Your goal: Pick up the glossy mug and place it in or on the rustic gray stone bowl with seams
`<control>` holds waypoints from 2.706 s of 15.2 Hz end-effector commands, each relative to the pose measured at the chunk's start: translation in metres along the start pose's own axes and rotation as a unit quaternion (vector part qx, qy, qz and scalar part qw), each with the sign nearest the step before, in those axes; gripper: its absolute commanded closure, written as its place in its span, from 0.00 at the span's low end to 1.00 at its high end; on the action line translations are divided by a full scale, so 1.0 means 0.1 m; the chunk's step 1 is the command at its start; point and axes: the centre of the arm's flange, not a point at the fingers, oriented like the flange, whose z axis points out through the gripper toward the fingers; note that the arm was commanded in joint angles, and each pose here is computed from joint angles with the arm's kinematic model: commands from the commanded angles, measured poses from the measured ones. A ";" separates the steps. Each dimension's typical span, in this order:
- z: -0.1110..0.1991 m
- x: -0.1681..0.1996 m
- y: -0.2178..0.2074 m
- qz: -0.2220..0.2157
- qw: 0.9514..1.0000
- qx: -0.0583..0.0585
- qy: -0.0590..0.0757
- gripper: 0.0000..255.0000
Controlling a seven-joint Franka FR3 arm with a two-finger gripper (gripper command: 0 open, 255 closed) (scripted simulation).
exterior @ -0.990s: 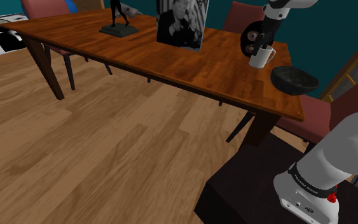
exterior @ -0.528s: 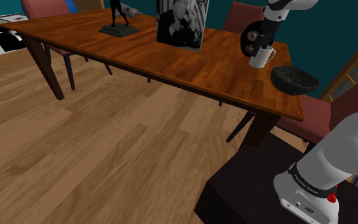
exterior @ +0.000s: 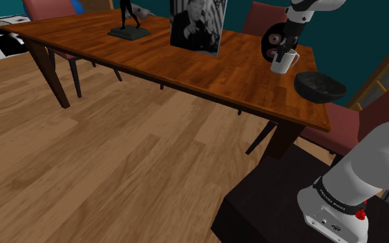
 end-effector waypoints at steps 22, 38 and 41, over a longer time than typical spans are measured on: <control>-1.00 0.05 0.07 0.000 1.000 0.000 0.000 1.00; -1.65 -0.60 -0.28 0.000 1.000 0.000 0.000 1.00; -1.72 -0.94 -0.47 0.000 1.000 0.000 0.000 1.00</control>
